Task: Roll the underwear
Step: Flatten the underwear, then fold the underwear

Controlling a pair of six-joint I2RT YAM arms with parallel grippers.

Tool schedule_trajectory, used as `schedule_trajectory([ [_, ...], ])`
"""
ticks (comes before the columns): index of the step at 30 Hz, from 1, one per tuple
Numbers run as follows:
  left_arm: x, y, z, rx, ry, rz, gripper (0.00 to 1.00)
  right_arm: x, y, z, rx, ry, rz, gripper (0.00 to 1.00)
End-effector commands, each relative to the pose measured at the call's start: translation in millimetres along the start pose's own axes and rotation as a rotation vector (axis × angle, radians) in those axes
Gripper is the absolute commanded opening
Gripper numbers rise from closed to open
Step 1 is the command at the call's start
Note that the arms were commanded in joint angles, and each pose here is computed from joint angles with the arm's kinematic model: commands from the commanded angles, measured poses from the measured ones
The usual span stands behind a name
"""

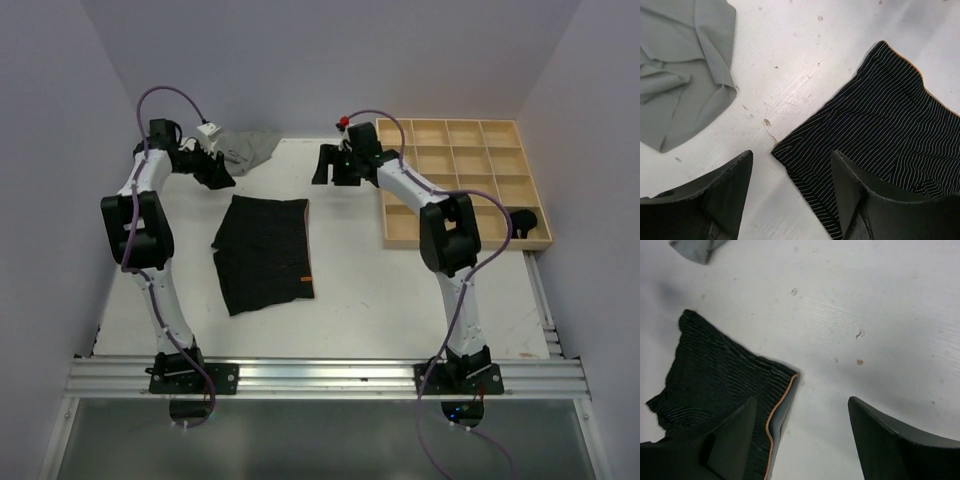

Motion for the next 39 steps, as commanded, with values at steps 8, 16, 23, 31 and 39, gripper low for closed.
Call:
schedule_trajectory([
  [8, 20.6, -30.9, 31.7, -0.039, 0.066, -0.06, 0.66, 17.6, -66.9, -2.0, -0.108, 0.017, 0.056, 0.73],
  [16, 40.4, -47.8, 37.9, -0.003, 0.126, -0.051, 0.66, 50.8, -85.4, -14.3, -0.151, -0.012, 0.155, 0.66],
  [23, 48.6, -56.5, 32.8, 0.07, 0.173, -0.069, 0.65, 72.5, -85.7, -18.2, -0.193, 0.002, 0.232, 0.64],
  [31, 65.4, -57.3, 21.3, 0.117, 0.197, -0.019, 0.59, 89.5, -87.1, -23.7, -0.199, 0.011, 0.295, 0.57],
  [39, 76.3, -54.0, 15.7, 0.14, 0.226, -0.009, 0.5, 96.6, -89.2, -37.3, -0.144, 0.016, 0.303, 0.54],
])
Point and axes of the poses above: each gripper's point midway between its finger pads, its own y axis back along the fingers, its own z axis along the line the jaws close on, x = y × z, the point moved 7 cm from there along y, back along the fingers, and after that the axes turned 9 degrees about -y, right-handed, at the moved point
